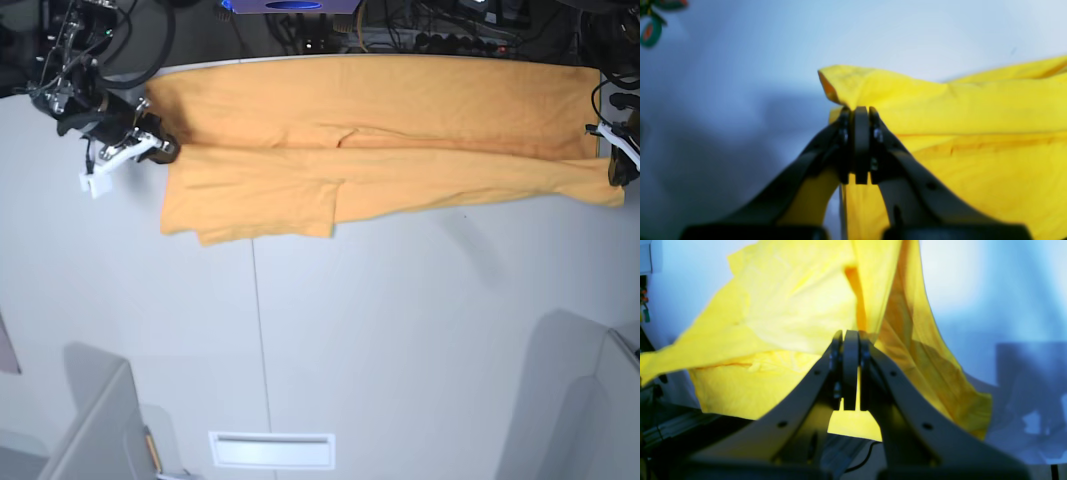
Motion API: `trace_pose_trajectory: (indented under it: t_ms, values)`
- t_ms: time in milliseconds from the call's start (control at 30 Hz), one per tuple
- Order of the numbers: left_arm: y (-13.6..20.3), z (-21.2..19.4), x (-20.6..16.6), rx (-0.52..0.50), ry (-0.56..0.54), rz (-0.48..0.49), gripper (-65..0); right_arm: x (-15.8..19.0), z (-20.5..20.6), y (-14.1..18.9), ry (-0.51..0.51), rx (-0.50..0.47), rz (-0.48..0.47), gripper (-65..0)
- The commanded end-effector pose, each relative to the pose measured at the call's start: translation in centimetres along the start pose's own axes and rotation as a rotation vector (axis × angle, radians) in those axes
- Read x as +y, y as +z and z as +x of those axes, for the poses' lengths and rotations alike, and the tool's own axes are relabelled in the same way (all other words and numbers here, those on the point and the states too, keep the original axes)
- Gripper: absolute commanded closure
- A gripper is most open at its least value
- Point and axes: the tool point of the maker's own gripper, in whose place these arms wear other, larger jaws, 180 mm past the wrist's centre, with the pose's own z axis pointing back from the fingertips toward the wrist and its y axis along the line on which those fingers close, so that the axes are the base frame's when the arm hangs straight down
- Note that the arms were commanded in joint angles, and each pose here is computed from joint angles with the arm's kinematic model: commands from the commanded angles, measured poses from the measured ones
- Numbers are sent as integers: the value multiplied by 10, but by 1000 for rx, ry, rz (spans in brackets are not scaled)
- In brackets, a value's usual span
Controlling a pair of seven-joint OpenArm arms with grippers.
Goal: Fold the T-shirt properly
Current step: 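Lay the folded hem down along the collar edge and release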
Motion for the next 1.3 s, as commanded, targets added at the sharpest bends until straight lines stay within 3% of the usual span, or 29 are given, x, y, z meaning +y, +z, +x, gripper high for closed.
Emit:
trace_pose_trajectory:
  t_ms: [0, 200, 400, 633, 767, 967, 1100, 1267]
  values:
    - [4, 17, 5, -43, -31, 11, 0, 3, 6, 5, 23, -20, 11, 0]
    - [8, 10, 8, -24, -36, 18, 0, 4, 9, 6, 30, -24, 11, 0]
    - [9, 7, 7, -16, -35, 15, 0, -3, 29, 31, 1, -71, 29, 0]
    - [9, 1, 2, 2, -43, 3, 0, 2, 1, 22, -10, 22, 51, 0]
    - [12, -7, 0, 26, -49, -3, 0, 4, -7, 16, -12, 13, 55, 0]
    - [14, -25, -2, 62, -24, -1, 0, -6, -12, 12, -31, 29, 32, 0]
    - [14, -40, 0, 111, -66, 50, 0, -18, -13, 12, -8, 31, -34, 0]
    - [14, -50, 3, 145, -88, 87, 0, -21, -14, 12, -6, 36, -51, 0]
